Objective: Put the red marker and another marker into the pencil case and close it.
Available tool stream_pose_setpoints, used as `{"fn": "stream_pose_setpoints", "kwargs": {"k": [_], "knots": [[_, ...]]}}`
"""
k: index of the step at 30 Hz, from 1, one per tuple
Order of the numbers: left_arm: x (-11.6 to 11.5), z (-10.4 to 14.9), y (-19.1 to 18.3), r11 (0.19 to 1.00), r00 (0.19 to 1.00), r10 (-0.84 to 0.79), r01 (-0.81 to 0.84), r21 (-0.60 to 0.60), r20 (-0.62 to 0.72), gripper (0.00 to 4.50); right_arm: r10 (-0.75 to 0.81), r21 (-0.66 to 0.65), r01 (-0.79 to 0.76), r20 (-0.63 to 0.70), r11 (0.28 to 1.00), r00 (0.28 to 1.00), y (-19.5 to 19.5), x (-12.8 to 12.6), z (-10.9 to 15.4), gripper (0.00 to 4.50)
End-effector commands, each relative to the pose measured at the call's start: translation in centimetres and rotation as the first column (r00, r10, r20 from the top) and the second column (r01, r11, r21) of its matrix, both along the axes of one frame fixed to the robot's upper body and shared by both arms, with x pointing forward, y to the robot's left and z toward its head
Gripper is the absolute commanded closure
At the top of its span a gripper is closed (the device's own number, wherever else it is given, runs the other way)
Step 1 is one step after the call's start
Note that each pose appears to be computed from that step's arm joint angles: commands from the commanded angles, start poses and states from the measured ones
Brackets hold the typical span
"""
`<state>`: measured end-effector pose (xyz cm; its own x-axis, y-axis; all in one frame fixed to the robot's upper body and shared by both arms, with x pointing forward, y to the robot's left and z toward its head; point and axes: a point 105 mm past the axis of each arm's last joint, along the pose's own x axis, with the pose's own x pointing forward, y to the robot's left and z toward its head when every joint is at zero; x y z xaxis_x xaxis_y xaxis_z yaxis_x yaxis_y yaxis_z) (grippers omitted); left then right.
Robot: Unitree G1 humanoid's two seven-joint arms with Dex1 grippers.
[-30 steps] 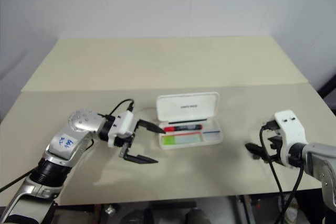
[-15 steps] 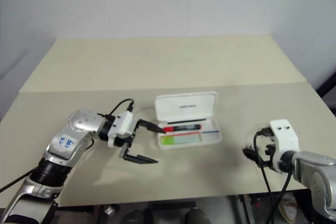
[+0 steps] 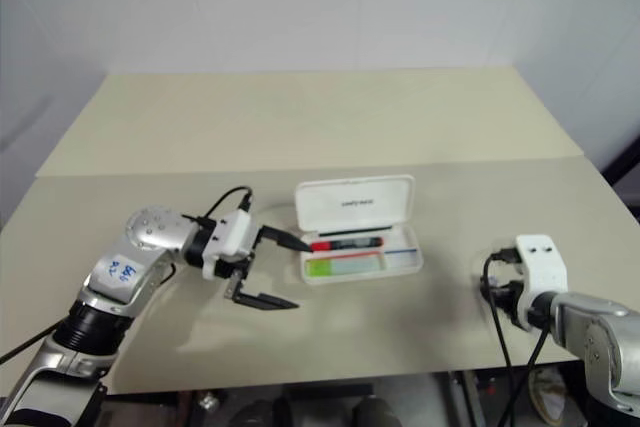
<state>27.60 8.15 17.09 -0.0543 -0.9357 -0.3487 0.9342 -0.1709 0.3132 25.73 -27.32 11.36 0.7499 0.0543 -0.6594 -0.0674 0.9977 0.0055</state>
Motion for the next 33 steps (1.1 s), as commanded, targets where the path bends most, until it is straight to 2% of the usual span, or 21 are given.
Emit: {"fn": "stream_pose_setpoints", "kwargs": {"k": [1,5,7,9,13,16,18,21,25,30,33], "knots": [[0.2,1.2,0.0,1.0,0.998,-0.001,0.002,-0.016,0.057,0.0,0.004,-0.002,-0.004,0.011,1.0,1.0,0.1,0.3,0.1,4.1],[0.4,1.3,0.0,1.0,0.998,0.004,-0.003,-0.013,0.065,0.0,0.032,-0.045,-0.031,0.028,0.999,0.999,-0.2,0.6,0.6,4.16],[0.4,1.3,0.1,1.0,0.998,0.004,-0.004,-0.012,0.067,0.0,0.097,-0.095,-0.092,0.052,0.991,0.994,-0.2,0.9,1.3,4.16],[0.4,1.4,0.2,1.0,0.998,0.007,-0.006,-0.011,0.07,0.0,0.268,-0.195,-0.249,0.073,0.949,0.961,0.0,1.3,2.6,4.16],[0.5,1.4,0.4,1.0,0.997,0.01,-0.01,-0.008,0.073,0.0,0.456,-0.295,-0.426,0.04,0.855,0.889,-0.3,1.9,3.8,4.16],[0.5,1.4,0.7,1.0,0.997,0.018,-0.017,-0.005,0.076,0.0,0.644,-0.326,-0.595,0.06,0.735,0.763,1.2,2.8,5.8,4.16],[0.5,1.4,0.8,1.0,0.997,0.024,-0.024,-0.004,0.078,0.0,0.76,-0.346,-0.7,0.066,0.625,0.646,2.6,3.2,6.9,4.16],[0.5,1.4,1.0,0.999,0.996,0.033,-0.033,-0.001,0.078,0.0,0.845,-0.349,-0.784,0.048,0.513,0.532,3.6,3.4,7.3,4.16],[0.6,1.2,1.7,0.998,0.995,0.058,-0.059,0.01,0.077,0.0,0.947,-0.428,-0.857,-0.007,0.287,0.321,5.2,5.1,7.2,4.16],[0.7,0.8,2.7,0.992,0.991,0.119,-0.121,0.03,0.061,0.0,0.98,-0.439,-0.89,-0.086,0.124,0.179,6.3,7.0,6.2,4.16],[0.6,0.6,3.3,0.987,0.986,0.156,-0.158,0.034,0.053,0.0,0.987,-0.417,-0.906,-0.094,0.079,0.129,7.1,7.8,5.7,4.16]]}}
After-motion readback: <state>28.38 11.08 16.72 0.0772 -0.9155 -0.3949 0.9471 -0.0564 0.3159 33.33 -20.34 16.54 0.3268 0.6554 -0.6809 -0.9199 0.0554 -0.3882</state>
